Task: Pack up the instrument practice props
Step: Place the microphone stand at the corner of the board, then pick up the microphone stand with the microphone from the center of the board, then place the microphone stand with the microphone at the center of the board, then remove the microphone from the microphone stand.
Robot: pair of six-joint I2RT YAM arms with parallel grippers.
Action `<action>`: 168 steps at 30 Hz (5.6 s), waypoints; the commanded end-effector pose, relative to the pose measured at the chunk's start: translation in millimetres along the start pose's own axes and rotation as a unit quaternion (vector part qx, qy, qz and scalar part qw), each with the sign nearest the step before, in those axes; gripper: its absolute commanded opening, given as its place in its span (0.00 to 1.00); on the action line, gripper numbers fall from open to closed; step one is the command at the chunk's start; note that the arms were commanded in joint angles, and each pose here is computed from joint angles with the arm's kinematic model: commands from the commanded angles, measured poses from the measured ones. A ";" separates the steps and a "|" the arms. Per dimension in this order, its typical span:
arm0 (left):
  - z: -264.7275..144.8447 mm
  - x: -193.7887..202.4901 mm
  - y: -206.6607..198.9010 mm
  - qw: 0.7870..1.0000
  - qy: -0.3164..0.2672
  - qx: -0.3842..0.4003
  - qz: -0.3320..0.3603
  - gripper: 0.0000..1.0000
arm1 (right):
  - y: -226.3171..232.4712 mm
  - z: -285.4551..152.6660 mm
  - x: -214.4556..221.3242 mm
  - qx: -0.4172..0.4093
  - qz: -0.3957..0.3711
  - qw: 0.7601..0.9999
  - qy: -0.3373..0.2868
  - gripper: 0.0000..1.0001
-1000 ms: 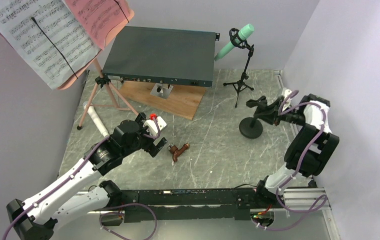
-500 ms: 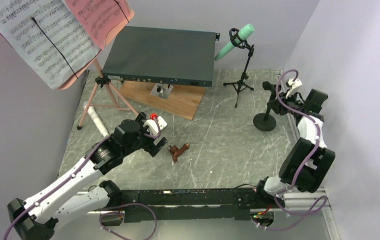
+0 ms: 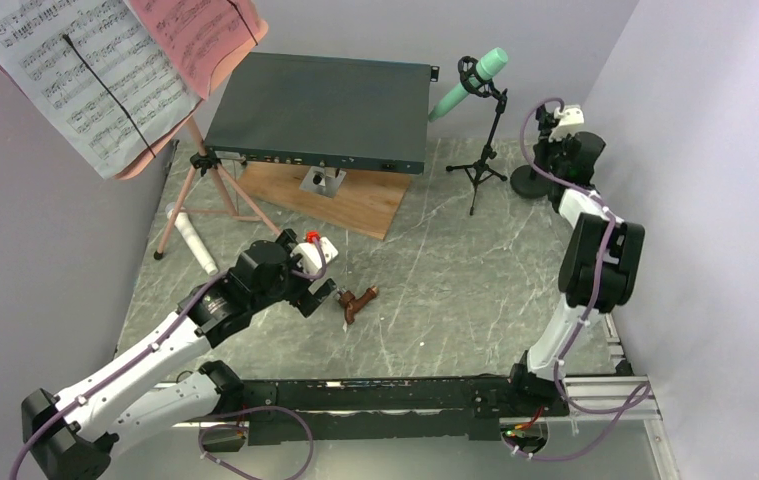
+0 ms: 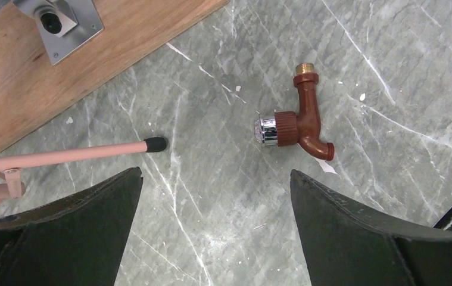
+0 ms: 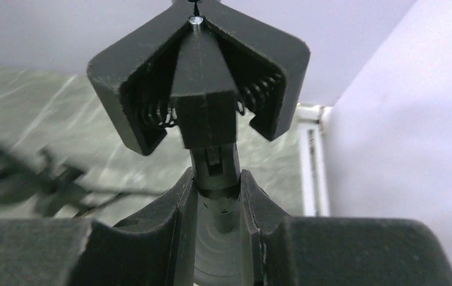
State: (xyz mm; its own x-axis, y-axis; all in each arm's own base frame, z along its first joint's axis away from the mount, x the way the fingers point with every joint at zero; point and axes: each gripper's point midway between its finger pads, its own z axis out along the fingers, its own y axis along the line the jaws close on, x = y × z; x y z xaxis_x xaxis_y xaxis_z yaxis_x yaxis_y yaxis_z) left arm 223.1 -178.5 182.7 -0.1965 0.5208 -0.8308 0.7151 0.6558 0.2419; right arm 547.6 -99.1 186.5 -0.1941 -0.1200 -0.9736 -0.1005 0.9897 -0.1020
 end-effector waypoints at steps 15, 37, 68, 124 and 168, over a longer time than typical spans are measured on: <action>10.3 -1.1 2.3 1.000 -0.002 0.008 0.019 1.00 | -48.5 61.2 -41.6 0.040 0.012 0.996 -0.085 0.38; -17.8 -32.8 -9.0 0.996 -0.075 0.043 0.006 1.00 | 48.9 -77.2 -48.9 -0.228 -0.039 0.973 -0.018 0.93; -12.5 -25.3 -2.8 0.997 -0.066 0.030 0.012 0.99 | 140.5 19.6 -113.1 -0.338 0.017 0.939 -0.069 0.39; 45.2 -207.5 -103.8 0.954 -0.251 0.161 0.012 0.99 | 222.6 -306.4 -3.9 -0.477 -0.085 0.872 -0.073 0.82; 64.4 -300.6 -124.0 0.916 -0.333 0.212 -0.070 0.02 | 222.8 -332.9 -224.6 -0.471 0.148 0.868 -0.052 0.99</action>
State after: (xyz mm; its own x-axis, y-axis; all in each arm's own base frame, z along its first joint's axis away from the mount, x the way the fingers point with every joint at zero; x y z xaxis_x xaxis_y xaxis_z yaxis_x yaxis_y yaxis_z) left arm 242.5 -439.2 314.0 0.0065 0.0673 -0.9977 0.9236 0.3820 0.0318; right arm 234.1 112.3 435.2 -0.2688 0.1560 -0.9505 -0.8240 0.4737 0.3108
